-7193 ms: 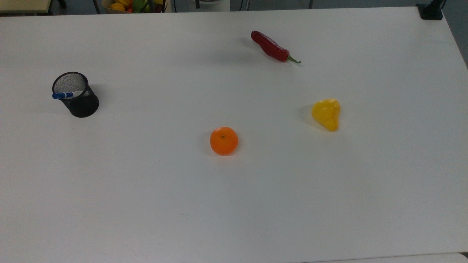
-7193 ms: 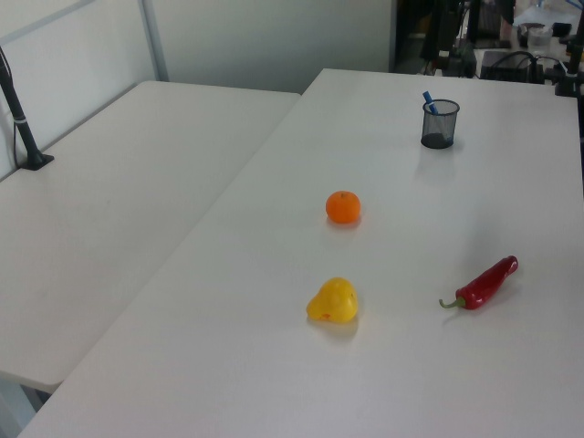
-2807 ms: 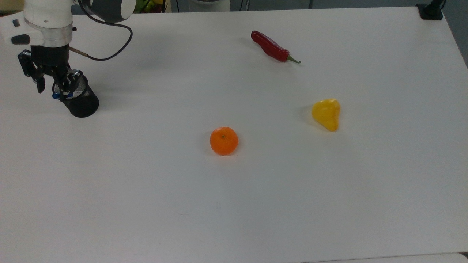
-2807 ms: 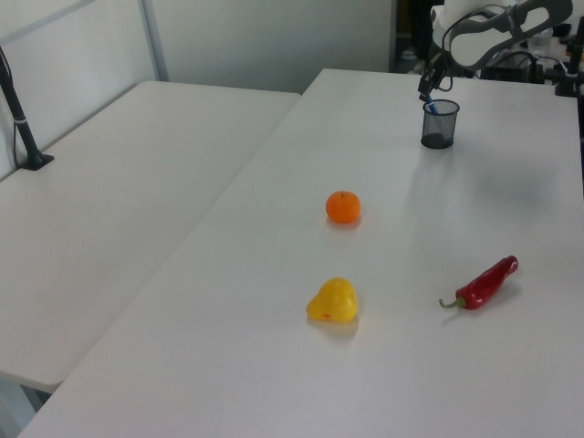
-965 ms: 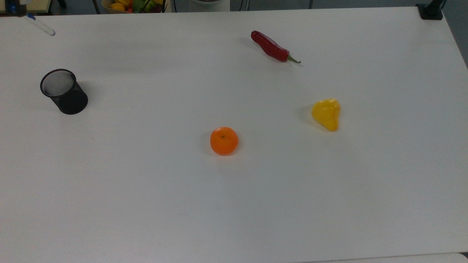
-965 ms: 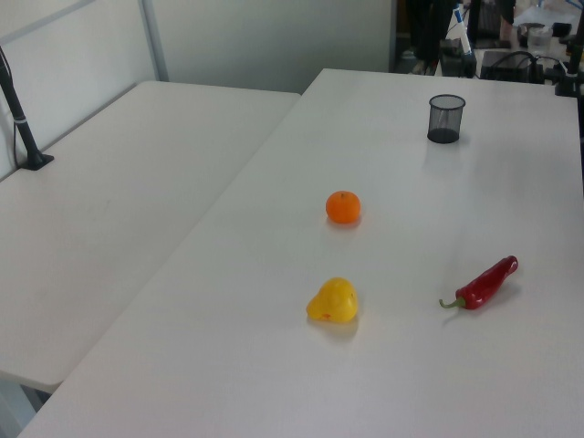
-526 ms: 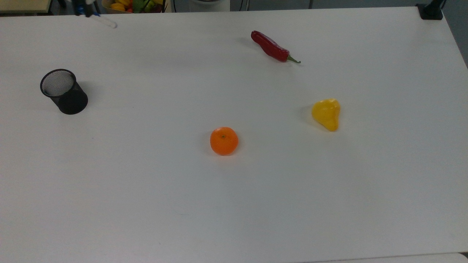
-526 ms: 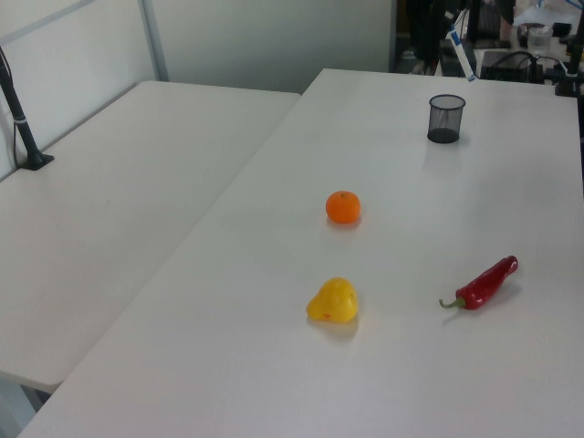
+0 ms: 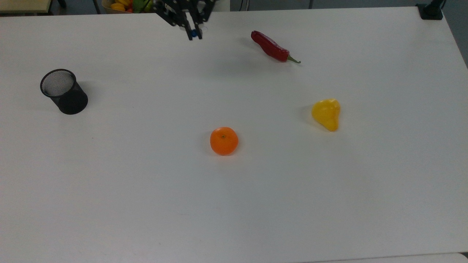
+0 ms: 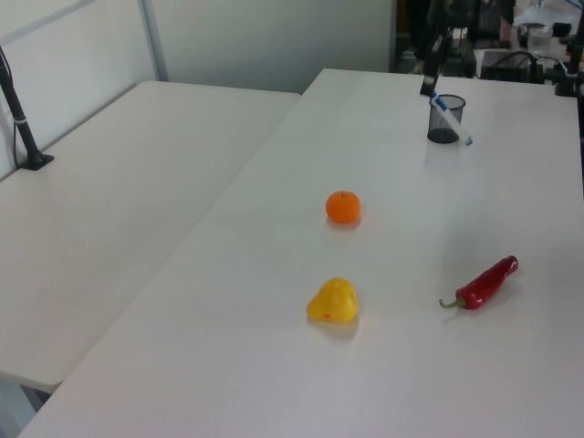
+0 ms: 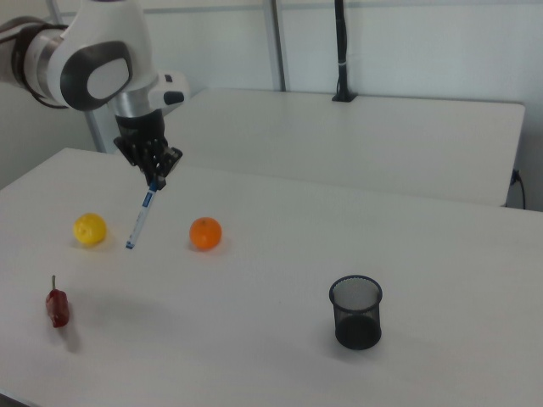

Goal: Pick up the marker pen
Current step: 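Carry the marker beside the orange and lower it to the table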

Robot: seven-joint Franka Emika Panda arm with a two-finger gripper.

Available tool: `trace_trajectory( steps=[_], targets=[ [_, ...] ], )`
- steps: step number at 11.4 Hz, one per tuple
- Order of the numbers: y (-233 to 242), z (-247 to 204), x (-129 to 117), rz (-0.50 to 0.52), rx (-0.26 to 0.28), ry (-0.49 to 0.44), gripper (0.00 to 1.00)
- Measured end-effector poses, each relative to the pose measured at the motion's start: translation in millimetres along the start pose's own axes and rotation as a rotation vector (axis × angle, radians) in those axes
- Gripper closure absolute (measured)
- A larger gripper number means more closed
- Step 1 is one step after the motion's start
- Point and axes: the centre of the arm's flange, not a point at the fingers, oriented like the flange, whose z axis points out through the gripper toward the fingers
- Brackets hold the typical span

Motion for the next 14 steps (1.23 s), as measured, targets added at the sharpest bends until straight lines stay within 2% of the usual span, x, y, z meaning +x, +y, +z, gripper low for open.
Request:
trace_trajectory(
  steps=[2, 5, 10, 14],
  targets=[
    [-24.0, 50.4, 7.4, -0.028, 0.0, -0.086, 0.83],
    [-34.9, 117.6, 12.3, -0.078, -0.048, -0.195, 0.83],
    [-28.3, 203.4, 27.1, -0.118, -0.164, -0.207, 0.83],
    [-25.5, 225.4, 31.2, -0.123, -0.168, -0.185, 0.83]
  ],
)
